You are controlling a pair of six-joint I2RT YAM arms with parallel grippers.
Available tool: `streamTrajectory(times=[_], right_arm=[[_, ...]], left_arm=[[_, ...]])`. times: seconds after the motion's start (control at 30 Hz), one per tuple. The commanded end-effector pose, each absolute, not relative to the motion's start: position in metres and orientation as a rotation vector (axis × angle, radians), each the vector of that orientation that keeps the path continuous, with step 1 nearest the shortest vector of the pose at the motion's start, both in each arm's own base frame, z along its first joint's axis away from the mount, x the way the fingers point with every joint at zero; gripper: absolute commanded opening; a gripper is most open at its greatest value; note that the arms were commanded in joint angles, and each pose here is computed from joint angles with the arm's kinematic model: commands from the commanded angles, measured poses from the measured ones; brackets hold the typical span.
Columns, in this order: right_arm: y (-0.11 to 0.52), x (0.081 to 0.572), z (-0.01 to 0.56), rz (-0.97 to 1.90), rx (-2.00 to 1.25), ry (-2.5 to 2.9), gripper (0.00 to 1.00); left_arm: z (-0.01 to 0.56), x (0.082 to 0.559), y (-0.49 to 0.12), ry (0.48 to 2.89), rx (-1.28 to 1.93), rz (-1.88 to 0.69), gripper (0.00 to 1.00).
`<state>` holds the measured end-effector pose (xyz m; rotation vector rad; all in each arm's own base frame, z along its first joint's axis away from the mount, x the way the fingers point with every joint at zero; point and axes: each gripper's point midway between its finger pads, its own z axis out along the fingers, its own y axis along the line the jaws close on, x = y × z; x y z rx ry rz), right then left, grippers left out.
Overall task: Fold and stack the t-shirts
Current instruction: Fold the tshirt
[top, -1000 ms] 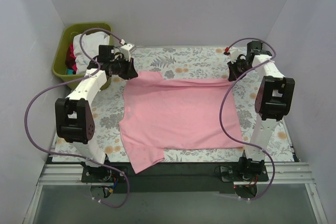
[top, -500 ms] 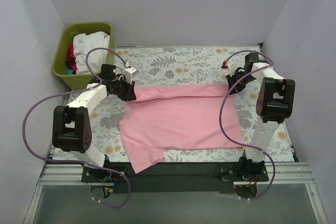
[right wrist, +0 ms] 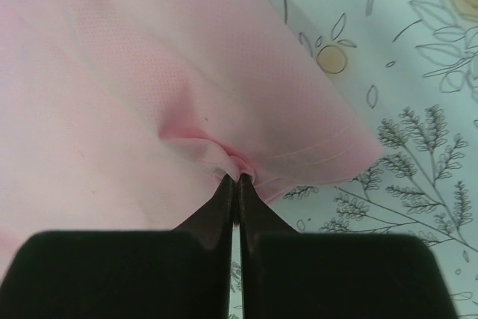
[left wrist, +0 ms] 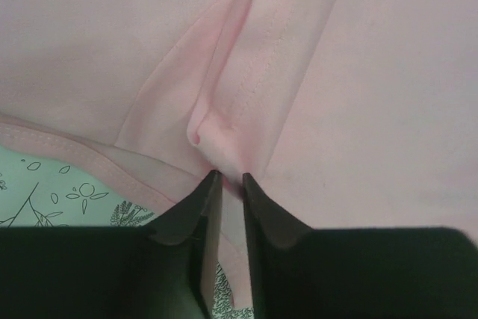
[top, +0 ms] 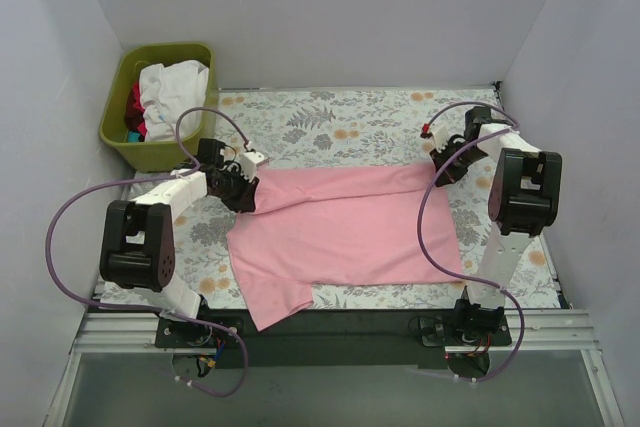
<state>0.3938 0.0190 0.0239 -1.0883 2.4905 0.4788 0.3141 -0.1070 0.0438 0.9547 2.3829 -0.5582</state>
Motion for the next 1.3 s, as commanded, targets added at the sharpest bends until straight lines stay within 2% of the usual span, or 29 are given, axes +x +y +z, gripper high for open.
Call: streamTrajectory(times=[0.0,0.03,0.07,0.13,0.23,0.37,0.4,0.43,0.53,0.73,1.0,1.2,1.27], right_arm=[[0.017,0.377,0.030,0.488,-1.133,2.488,0.01],[0.018,0.371,0.028,0.504,-1.145,2.496,0.05],[0.018,0.366,0.027,0.515,-1.151,2.505,0.20],[0.017,0.362,0.028,0.511,-1.162,2.514,0.37],[0.019,0.360,0.040,0.526,-1.166,2.505,0.43],[0.026,0.369,0.064,0.563,-1.133,2.462,0.42],[0.027,0.375,0.070,0.559,-1.124,2.450,0.39],[0.028,0.376,0.072,0.568,-1.115,2.448,0.34],[0.028,0.381,0.072,0.581,-1.084,2.474,0.27],[0.026,0.372,0.062,0.606,-1.086,2.534,0.13],[0.018,0.352,0.048,0.589,-1.142,2.587,0.15],[0.014,0.345,0.042,0.574,-1.160,2.614,0.17],[0.014,0.344,0.043,0.574,-1.160,2.614,0.22]], left_arm=[[0.059,0.319,-0.103,2.313,1.024,-0.483,0.21],[0.061,0.316,-0.104,2.315,1.029,-0.505,0.31],[0.065,0.316,-0.107,2.310,1.030,-0.525,0.35],[0.080,0.316,-0.117,2.285,1.034,-0.600,0.43],[0.098,0.325,-0.127,2.278,0.999,-0.678,0.48],[0.102,0.334,-0.148,2.316,0.948,-0.775,0.53],[0.101,0.336,-0.151,2.330,0.937,-0.789,0.57],[0.097,0.340,-0.159,2.352,0.915,-0.811,0.57],[0.087,0.348,-0.171,2.391,0.888,-0.831,0.60],[0.067,0.360,-0.191,2.438,0.890,-0.810,0.60],[0.048,0.353,-0.207,2.476,0.943,-0.805,0.59],[0.061,0.341,-0.213,2.413,1.019,-0.809,0.49],[0.069,0.334,-0.215,2.382,1.051,-0.813,0.45]])
